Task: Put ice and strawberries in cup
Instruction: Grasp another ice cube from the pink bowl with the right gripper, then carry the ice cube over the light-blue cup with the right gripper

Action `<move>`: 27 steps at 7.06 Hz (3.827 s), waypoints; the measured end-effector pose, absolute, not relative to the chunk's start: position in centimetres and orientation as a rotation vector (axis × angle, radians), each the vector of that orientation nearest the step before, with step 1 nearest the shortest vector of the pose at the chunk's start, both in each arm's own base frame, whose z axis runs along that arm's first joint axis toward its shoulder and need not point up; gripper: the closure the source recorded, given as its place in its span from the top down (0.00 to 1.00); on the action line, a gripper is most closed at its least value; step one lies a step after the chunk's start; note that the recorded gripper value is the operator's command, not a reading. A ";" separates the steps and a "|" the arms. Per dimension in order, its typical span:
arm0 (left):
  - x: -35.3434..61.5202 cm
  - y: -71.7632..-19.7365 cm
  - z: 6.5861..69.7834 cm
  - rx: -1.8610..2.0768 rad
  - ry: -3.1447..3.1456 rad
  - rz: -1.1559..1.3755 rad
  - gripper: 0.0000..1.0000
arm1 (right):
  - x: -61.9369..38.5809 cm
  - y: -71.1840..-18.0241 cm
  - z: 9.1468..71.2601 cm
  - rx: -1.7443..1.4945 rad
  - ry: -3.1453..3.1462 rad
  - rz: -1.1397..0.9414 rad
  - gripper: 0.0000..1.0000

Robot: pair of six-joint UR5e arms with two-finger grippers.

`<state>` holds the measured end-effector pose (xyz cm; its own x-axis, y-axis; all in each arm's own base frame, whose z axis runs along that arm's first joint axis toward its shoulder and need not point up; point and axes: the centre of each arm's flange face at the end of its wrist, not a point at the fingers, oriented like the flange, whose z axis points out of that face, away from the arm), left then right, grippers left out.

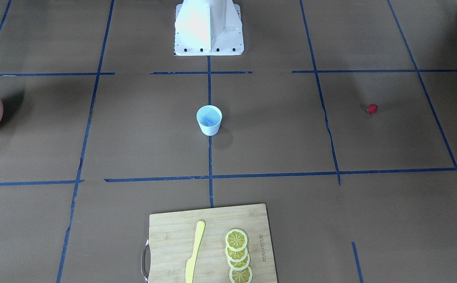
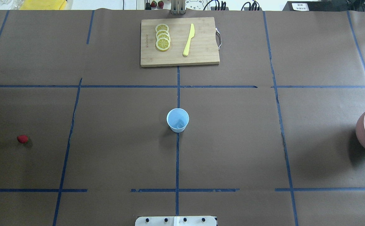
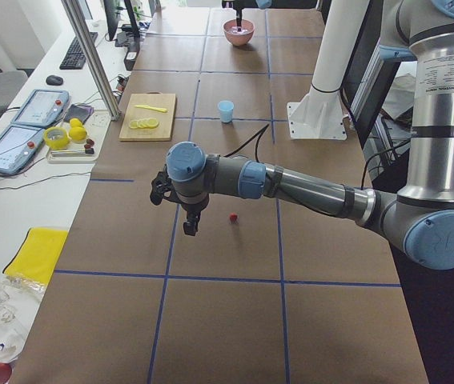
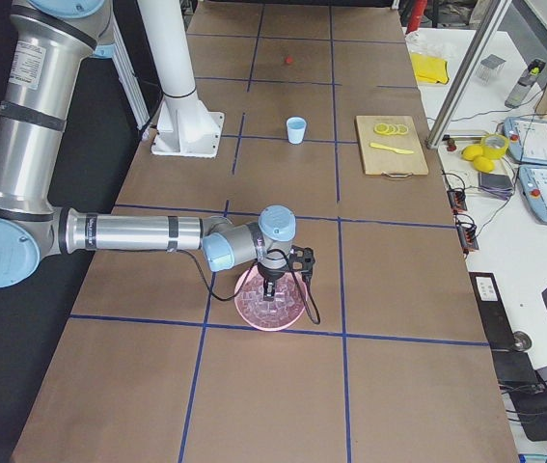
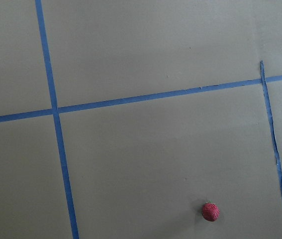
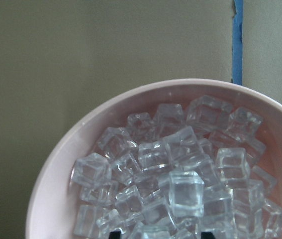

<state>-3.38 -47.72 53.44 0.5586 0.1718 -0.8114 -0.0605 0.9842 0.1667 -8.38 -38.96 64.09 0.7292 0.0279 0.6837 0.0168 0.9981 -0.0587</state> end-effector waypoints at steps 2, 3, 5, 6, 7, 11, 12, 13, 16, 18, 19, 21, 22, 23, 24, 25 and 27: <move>-3.4 -47.7 53.4 0.125 0.969 0.138 1.00 | -8.5 -39.0 64.2 -0.065 -0.753 0.003 0.62; -3.4 -47.7 53.4 0.125 0.969 0.137 1.00 | -8.7 -38.9 64.4 -0.069 -0.752 0.000 0.60; -3.4 -47.7 53.3 0.126 0.969 0.138 1.00 | -9.0 -38.8 64.9 -0.080 -0.747 -0.006 0.14; -3.4 -47.7 53.2 0.128 0.969 0.139 1.00 | -9.1 -38.8 64.9 -0.081 -0.747 -0.008 0.00; -3.4 -47.6 53.2 0.129 0.969 0.140 1.00 | -9.1 -38.8 64.8 -0.079 -0.749 -0.009 0.00; -3.4 -47.6 53.1 0.130 0.969 0.140 1.00 | -6.6 -39.9 57.2 0.019 -0.885 0.019 0.00; -3.4 -47.6 53.1 0.130 0.974 0.140 1.00 | -6.3 -40.9 53.8 0.045 -0.931 0.065 0.00; -3.3 -47.6 53.1 0.129 0.983 0.141 1.00 | -7.5 -42.4 50.0 0.041 -0.974 0.137 0.01; -3.2 -47.6 53.0 0.129 0.994 0.141 1.00 | -19.5 -45.8 36.3 -0.052 -1.093 0.282 0.01; -3.2 -47.6 53.1 0.127 0.995 0.140 1.00 | -32.3 -44.6 26.9 -0.070 -1.139 0.368 0.02; -3.2 -47.6 53.2 0.124 0.995 0.139 1.00 | -39.3 -43.7 22.8 -0.058 -1.156 0.420 0.04; -3.2 -47.7 53.6 0.119 0.994 0.136 1.00 | -51.1 -41.5 18.0 -0.020 -1.153 0.489 0.10; -3.2 -47.7 53.6 0.118 0.994 0.136 1.00 | -53.7 -40.3 17.6 -0.007 -1.145 0.493 0.16; -3.2 -47.7 53.6 0.120 0.994 0.137 1.00 | -54.8 -39.7 17.6 -0.002 -1.138 0.494 0.30; -3.2 -47.7 53.4 0.122 0.994 0.138 1.00 | -55.2 -39.5 17.7 0.000 -1.134 0.494 0.44; -3.2 -47.7 53.3 0.124 0.994 0.138 1.00 | -55.3 -39.6 17.8 0.004 -1.131 0.497 0.52; -3.2 -47.7 53.2 0.125 0.995 0.139 1.00 | -55.4 -39.8 17.9 0.023 -1.123 0.506 0.62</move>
<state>-3.24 -47.65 53.25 0.5370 0.1735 -0.8256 -0.0595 0.9840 0.1681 -55.44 -39.79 17.89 0.3331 0.3759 0.8647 -0.3985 0.8873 -0.2322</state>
